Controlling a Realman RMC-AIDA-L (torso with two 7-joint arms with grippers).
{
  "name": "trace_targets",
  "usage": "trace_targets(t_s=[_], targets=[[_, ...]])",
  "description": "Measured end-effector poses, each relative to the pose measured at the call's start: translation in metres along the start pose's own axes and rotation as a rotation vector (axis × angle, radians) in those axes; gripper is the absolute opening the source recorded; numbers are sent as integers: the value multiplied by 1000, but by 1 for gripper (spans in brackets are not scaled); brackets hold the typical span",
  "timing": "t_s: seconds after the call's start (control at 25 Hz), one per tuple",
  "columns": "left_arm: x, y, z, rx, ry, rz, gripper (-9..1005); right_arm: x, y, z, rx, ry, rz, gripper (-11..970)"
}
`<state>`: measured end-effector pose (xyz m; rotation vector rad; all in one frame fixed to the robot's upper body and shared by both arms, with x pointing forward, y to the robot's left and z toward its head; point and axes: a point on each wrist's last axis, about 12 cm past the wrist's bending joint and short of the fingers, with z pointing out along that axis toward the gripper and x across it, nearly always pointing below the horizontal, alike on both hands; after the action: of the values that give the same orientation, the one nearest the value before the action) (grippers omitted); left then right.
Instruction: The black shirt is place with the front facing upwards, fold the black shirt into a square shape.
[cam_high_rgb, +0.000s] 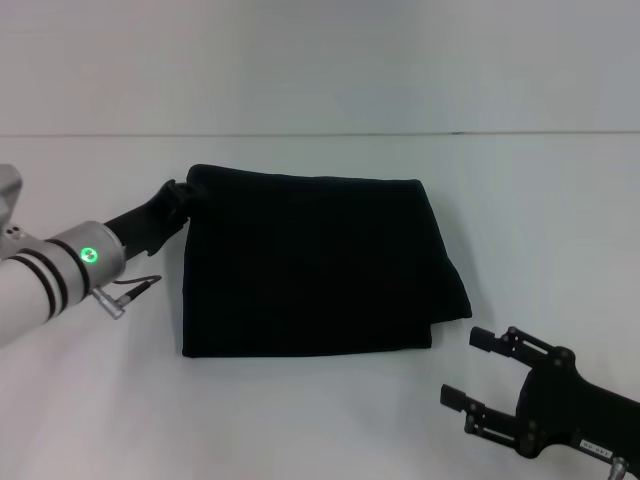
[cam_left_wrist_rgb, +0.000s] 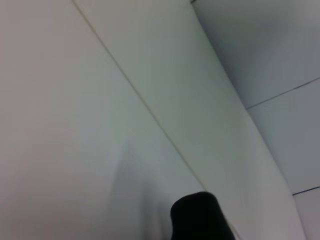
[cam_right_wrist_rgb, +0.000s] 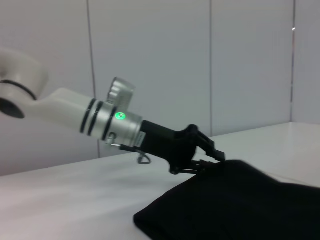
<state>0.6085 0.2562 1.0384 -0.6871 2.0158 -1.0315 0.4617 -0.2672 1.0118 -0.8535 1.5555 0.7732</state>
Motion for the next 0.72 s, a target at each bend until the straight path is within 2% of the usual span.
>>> trace_targets(t_s=[0.2, 0.24, 0.36, 0.52, 0.64, 0.72], targets=[[-18, 11, -21, 55, -58, 42, 257, -4, -5, 0, 37, -28, -3, 801], [-25, 16, -34, 89, -81, 79, 302, -5, -7, 1, 45, -35, -4, 801], [-33, 18, -51, 162, -96, 169, 438, -9, -12, 2, 72, -59, -10, 801], [-32, 7, -85, 413, -67, 474, 591, -16, -20, 6, 101, -87, -22, 801], [-16, 1, -112, 610, -65, 758, 699, -20, -25, 10, 105, -95, -32, 802], [-1, 4, -126, 680, -57, 907, 738, -21, -27, 12, 108, -90, -37, 802]])
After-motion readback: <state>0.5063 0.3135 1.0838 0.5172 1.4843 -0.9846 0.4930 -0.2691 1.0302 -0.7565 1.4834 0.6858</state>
